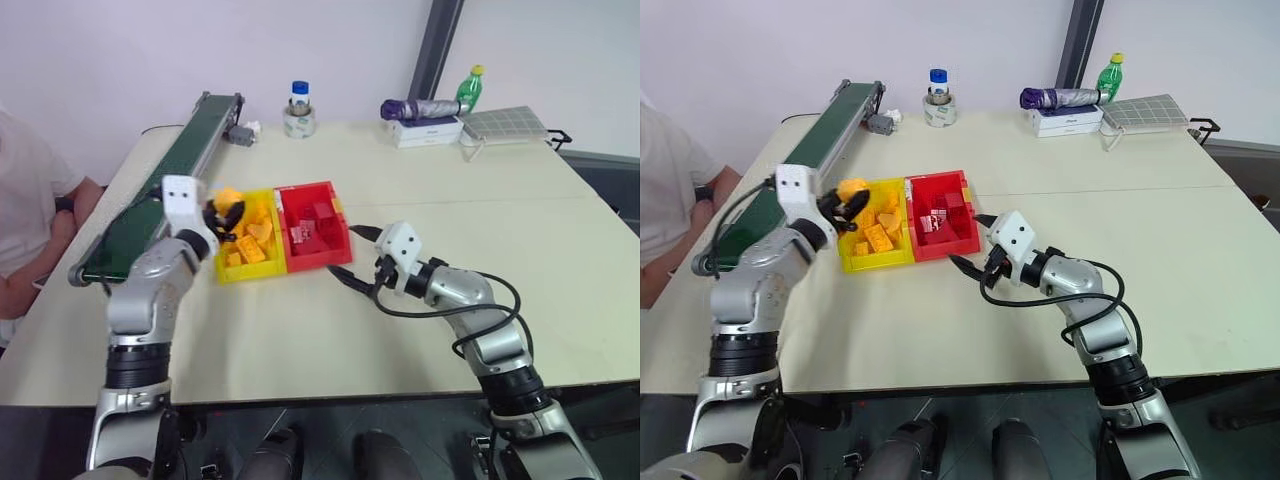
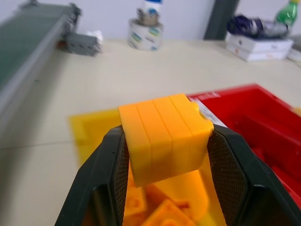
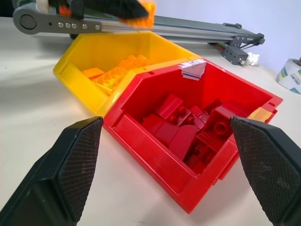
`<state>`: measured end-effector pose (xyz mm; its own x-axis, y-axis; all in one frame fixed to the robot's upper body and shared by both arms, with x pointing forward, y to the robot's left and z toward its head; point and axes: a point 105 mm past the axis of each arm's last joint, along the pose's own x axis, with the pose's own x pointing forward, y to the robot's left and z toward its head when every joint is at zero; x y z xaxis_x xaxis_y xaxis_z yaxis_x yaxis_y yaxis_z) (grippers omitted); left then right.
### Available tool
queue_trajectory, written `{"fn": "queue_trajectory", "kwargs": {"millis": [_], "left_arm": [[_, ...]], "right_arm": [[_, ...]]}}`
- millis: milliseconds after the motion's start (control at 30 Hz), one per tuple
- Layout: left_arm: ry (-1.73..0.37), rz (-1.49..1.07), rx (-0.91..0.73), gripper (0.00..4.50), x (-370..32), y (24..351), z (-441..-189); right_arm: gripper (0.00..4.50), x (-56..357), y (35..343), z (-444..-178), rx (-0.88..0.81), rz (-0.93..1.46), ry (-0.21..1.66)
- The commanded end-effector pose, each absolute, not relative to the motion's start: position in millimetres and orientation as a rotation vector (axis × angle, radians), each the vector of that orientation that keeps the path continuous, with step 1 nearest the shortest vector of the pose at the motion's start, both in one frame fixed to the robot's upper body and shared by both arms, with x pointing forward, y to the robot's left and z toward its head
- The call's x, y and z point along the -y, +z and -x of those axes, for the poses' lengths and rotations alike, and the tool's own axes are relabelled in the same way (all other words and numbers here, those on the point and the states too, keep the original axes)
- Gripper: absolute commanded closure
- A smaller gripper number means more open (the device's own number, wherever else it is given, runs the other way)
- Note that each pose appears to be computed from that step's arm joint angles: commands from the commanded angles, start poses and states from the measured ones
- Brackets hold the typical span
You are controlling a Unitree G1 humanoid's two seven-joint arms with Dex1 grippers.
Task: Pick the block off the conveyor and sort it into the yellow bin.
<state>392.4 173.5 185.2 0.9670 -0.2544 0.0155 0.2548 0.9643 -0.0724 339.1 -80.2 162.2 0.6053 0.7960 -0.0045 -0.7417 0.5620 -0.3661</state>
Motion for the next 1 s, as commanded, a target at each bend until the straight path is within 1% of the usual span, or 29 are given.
{"fn": "queue_trajectory", "kwargs": {"millis": [33,100,167,200,333,400,467,633,700,767,900,1000], "left_arm": [[-0.25,0.055,0.068,2.61,-168.7,199.7,-395.9],[-0.238,0.078,0.062,1.52,-166.2,197.2,-398.7],[-0.237,0.06,0.063,0.65,-166.4,196.7,-400.1],[-0.24,0.055,0.064,0.07,-167.4,197.1,-400.1],[-0.26,0.027,0.091,0.03,-171.4,203.1,-396.4],[-0.291,0.022,0.115,0.03,-173.7,208.2,-390.6],[-0.307,0.024,0.127,0.03,-183.1,210.7,-381.2],[-0.444,0.073,0.162,0.03,-197.9,223.5,-345.9],[-0.473,0.012,0.172,0.03,-201.7,227.7,-333.4],[-0.497,-0.018,0.161,0.03,-209.2,226.9,-323.3],[-0.484,-0.059,0.105,0.03,-232.3,214.6,-312.4],[-0.496,-0.036,0.055,0.03,-243.3,203.7,-303.5]], "right_arm": [[0.0,82.7,177.8,-335.0,0.229,0.358,0.891],[0.0,82.9,177.4,-334.5,0.228,0.361,0.89],[0.0,83.1,177.7,-334.8,0.229,0.362,0.887],[0.0,83.3,178.0,-335.3,0.229,0.361,0.885],[0.0,83.8,177.1,-335.3,0.227,0.362,0.885],[0.0,83.6,177.3,-335.3,0.228,0.36,0.886],[0.0,83.6,178.0,-335.7,0.229,0.359,0.889],[0.0,85.0,180.7,-335.6,0.232,0.334,0.904],[0.0,85.8,181.0,-335.8,0.232,0.332,0.908],[0.0,86.6,179.9,-336.1,0.228,0.338,0.912],[0.0,89.1,179.7,-336.7,0.224,0.344,0.918],[0.0,89.8,179.7,-337.2,0.221,0.349,0.92]]}}
